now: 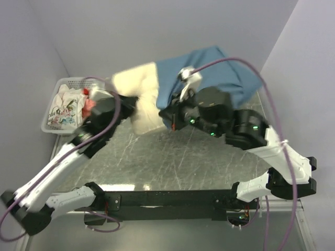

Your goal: Put the pillow into the pillowcase

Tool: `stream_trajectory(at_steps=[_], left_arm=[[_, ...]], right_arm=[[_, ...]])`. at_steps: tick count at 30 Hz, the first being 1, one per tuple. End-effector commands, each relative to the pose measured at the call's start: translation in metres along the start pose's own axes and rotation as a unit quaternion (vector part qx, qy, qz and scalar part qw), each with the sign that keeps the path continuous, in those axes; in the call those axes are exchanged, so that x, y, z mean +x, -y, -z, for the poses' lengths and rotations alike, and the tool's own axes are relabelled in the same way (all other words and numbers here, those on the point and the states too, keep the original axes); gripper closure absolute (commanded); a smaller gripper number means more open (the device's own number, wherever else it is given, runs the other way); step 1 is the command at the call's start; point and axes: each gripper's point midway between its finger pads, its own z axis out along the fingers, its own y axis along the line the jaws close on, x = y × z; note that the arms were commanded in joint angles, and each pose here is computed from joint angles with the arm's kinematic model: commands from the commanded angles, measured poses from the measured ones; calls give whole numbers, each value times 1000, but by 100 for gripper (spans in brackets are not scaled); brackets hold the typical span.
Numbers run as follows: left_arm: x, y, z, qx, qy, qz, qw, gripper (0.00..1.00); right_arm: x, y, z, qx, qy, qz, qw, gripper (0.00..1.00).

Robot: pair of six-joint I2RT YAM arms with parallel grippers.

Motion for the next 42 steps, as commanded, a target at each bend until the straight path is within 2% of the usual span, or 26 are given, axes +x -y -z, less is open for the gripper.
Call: stream_trajectory(at_steps=[1,2,4,5,6,7,8,9,10,11,13,14,17,20,22,23,24,26,27,28,30,31,33,38,39,42], left_arm=[[48,-61,-22,-77,-39,-22,996,99],[51,-65,-20,-75,-40,-20,996,99],[70,-91,-14,-83,-61,-17,995,99],[78,-101,-12,-85,-66,-10,994,99],[99,-133,-7,-104,-85,-13,991,99],[112,-146,-3,-105,-102,-9,989,99],[120,-155,-2,-102,-105,0,989,99],[139,-187,8,-123,-123,5,985,99],[147,-197,11,-123,-131,11,984,99],[155,-207,16,-125,-140,16,982,99],[169,-237,28,-147,-150,24,977,99],[173,-244,32,-152,-153,27,976,99],[180,-263,41,-167,-158,34,973,99],[182,-269,46,-170,-159,38,972,99],[184,-272,48,-170,-162,40,971,99],[184,-270,48,-167,-163,41,972,99],[184,-269,49,-165,-163,42,972,99],[184,-271,50,-167,-165,39,971,99],[182,-269,50,-165,-162,38,972,99],[181,-268,50,-165,-161,37,972,99],[179,-268,52,-165,-161,34,972,99],[178,-267,52,-165,-160,34,973,99],[178,-265,53,-160,-161,36,973,99],[179,-264,54,-158,-165,36,973,99],[180,-264,55,-159,-167,35,972,99],[180,-264,55,-157,-169,34,972,99]], right_arm=[[23,-10,5,-43,8,-29,999,100],[76,4,-12,-24,-47,-18,998,100],[112,17,-18,-10,-65,-35,997,100],[165,37,-28,16,-112,-27,993,100],[179,39,-33,12,-111,-38,993,100],[197,41,-35,9,-125,-55,991,98],[241,54,-37,19,-164,-50,985,94],[256,49,-42,5,-176,-62,982,89],[272,52,-43,10,-192,-60,979,84],[288,54,-42,14,-208,-54,976,69],[293,61,-43,38,-213,-37,976,52],[281,59,-43,42,-200,-35,978,39],[238,66,-44,75,-148,-15,986,25],[200,87,-56,118,-126,-6,985,23],[191,117,-78,152,-129,1,980,24],[174,116,-87,151,-122,-3,981,25],[186,130,-102,172,-150,15,974,25],[167,143,-121,190,-145,15,971,25],[184,153,-137,202,-177,30,963,25],[171,156,-146,205,-169,30,964,25],[193,171,-166,225,-208,44,951,25],[189,177,-174,234,-208,43,949,25],[213,199,-187,268,-242,53,931,25],[245,235,-205,311,-279,52,907,26],[247,244,-204,327,-280,58,901,27],[261,261,-203,343,-296,55,890,41]])
